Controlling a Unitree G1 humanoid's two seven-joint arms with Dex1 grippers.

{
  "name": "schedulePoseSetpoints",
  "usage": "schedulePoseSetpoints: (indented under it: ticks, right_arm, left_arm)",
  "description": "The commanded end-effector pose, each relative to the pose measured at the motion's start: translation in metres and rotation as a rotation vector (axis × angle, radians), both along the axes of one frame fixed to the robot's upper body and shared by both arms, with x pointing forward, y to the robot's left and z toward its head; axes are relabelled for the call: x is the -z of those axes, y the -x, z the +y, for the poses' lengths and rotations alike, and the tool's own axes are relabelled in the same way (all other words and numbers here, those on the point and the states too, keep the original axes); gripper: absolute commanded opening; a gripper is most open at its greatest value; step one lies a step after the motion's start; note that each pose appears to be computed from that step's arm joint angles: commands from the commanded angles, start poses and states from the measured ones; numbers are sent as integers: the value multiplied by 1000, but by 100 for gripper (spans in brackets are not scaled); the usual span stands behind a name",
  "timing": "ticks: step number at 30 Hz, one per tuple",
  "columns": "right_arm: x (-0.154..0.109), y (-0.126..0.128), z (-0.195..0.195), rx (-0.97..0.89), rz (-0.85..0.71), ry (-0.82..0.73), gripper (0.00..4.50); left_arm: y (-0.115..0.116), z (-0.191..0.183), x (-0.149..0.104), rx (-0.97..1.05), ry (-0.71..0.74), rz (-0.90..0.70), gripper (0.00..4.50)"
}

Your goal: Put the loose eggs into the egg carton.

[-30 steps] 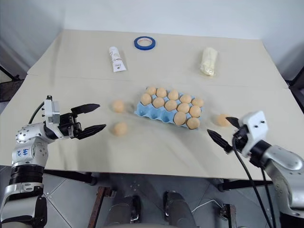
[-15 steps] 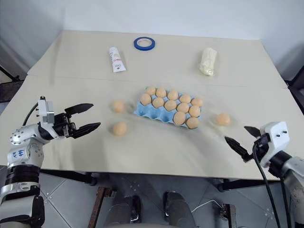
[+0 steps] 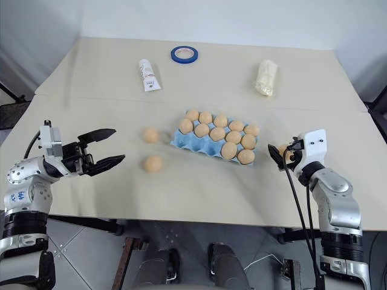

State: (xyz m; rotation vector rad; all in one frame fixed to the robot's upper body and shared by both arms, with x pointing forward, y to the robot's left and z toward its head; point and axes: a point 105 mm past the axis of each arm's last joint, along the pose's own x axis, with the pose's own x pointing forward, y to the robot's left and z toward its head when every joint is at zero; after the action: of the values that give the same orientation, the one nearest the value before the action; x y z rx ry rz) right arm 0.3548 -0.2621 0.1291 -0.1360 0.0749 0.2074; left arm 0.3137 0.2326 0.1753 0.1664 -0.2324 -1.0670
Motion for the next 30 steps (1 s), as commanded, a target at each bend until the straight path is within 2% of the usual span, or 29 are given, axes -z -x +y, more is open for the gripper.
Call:
schedulePoseSetpoints:
  ticks: [1,4,5,7,12,14,21,24,27,30]
  right_arm:
    - [-1,-4,-3,25,-18,30,448]
    - [8,-8,-4,45,7,65,448]
    - [9,-9,-4,53,7,69,431]
    - [7,-8,-1,44,0,50,387]
    - [-3,-3,3,29,-35,38,210]
    - [-10,1,6,14,-50,40,166]
    - [-49,14,67,-178,-123,17,162]
    - [-64,16,109,-289,-143,-36,162]
    - [-68,16,137,-349,-145,-41,162]
    - [-59,5,170,-366,-116,-81,162]
  left_arm:
    - [4,5,-11,-12,-2,-44,450]
    - [5,4,-10,-13,-1,-42,450]
    - [5,3,-10,-12,1,-42,450]
    - [4,2,-10,-11,3,-44,450]
    - [5,1,-10,-7,6,-46,450]
    - [6,1,-10,-6,7,-46,450]
    - [7,-1,-8,-5,13,-45,450]
    - [7,-2,-8,-2,15,-44,450]
    - [7,-2,-7,0,16,-43,450]
    - [7,-3,-9,-2,18,-50,450]
